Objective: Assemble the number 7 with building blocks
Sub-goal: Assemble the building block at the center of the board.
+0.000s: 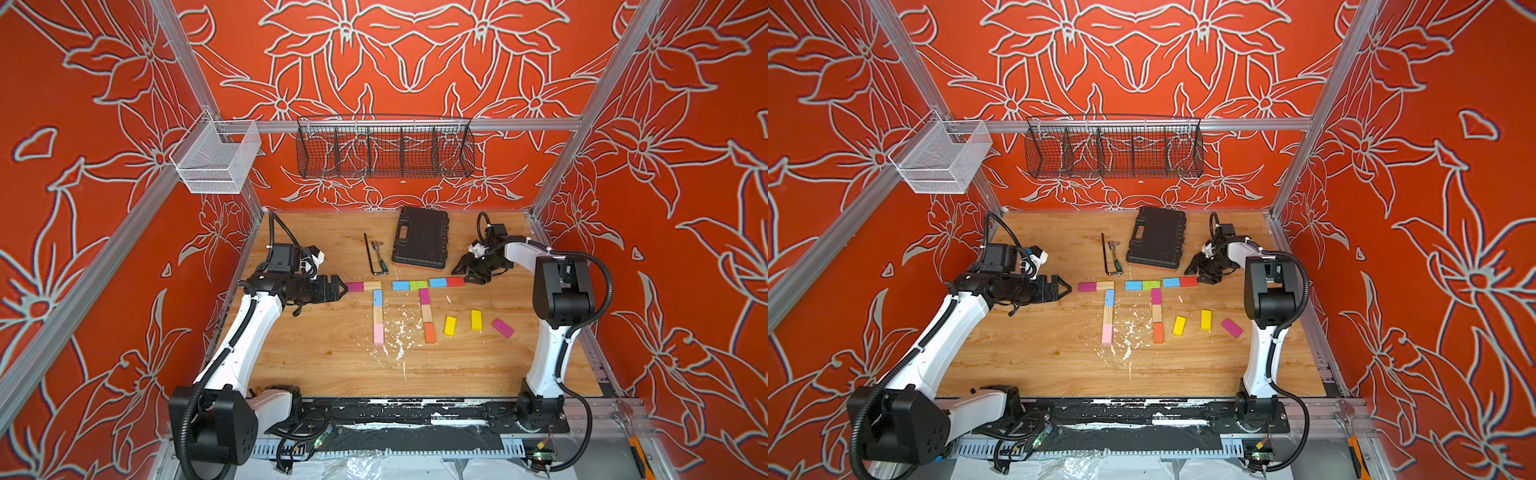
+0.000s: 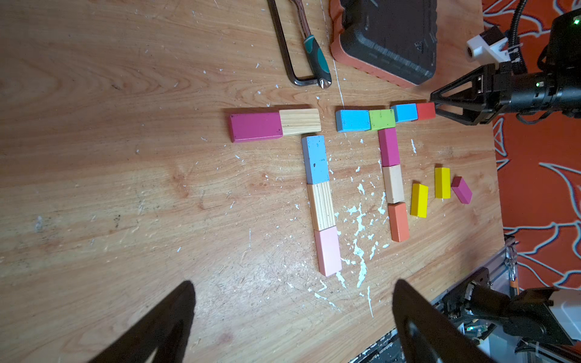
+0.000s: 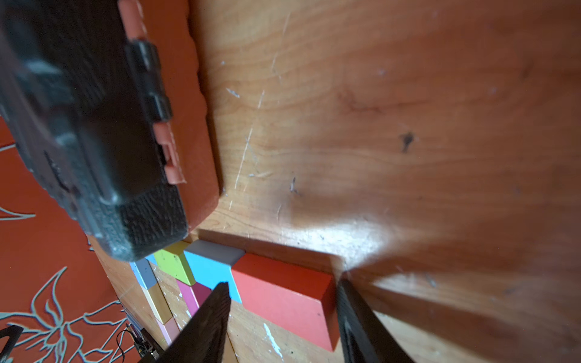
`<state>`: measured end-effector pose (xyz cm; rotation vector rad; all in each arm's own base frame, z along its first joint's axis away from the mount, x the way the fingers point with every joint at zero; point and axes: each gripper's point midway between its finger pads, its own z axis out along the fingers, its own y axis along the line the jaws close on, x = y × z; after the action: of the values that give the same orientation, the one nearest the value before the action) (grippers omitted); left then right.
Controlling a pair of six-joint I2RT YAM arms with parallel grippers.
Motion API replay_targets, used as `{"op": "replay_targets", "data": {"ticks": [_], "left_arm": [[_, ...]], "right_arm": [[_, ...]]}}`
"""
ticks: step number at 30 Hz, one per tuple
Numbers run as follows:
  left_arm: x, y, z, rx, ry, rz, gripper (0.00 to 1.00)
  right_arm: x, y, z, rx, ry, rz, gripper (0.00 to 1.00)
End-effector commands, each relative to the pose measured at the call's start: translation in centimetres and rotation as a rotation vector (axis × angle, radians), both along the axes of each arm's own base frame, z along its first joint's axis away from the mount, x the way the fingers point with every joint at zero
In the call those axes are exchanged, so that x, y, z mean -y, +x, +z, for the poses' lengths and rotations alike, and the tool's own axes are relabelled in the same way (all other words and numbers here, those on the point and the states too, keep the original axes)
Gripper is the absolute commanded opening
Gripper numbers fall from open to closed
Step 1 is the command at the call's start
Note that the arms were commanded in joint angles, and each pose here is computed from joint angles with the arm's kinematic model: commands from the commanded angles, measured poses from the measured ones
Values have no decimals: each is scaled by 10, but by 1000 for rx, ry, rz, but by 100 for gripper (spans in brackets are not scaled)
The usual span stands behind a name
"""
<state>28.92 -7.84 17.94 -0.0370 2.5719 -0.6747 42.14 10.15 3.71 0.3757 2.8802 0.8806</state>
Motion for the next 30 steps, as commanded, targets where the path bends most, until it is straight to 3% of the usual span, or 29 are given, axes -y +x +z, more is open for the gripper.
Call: {"op": "replay_targets", "data": {"ticks": [1, 8, 12, 21, 30], "left_arm": [[-1, -3, -3, -13, -4, -2, 95], [0, -3, -3, -14, -5, -3, 95], [0, -2, -3, -14, -9, -6, 95], [0, -3, -3, -16, -8, -4, 95], [0, -3, -2, -12, -6, -5, 95]], "right_arm": [[4, -14, -6, -42, -36, -1, 58], [25, -9, 20, 45, -185, -21, 60], [11, -18, 44, 95, -286, 79, 62], [-104, -30, 50, 107, -82, 250, 61], [-139, -19, 37, 82, -64, 284, 61]]}}
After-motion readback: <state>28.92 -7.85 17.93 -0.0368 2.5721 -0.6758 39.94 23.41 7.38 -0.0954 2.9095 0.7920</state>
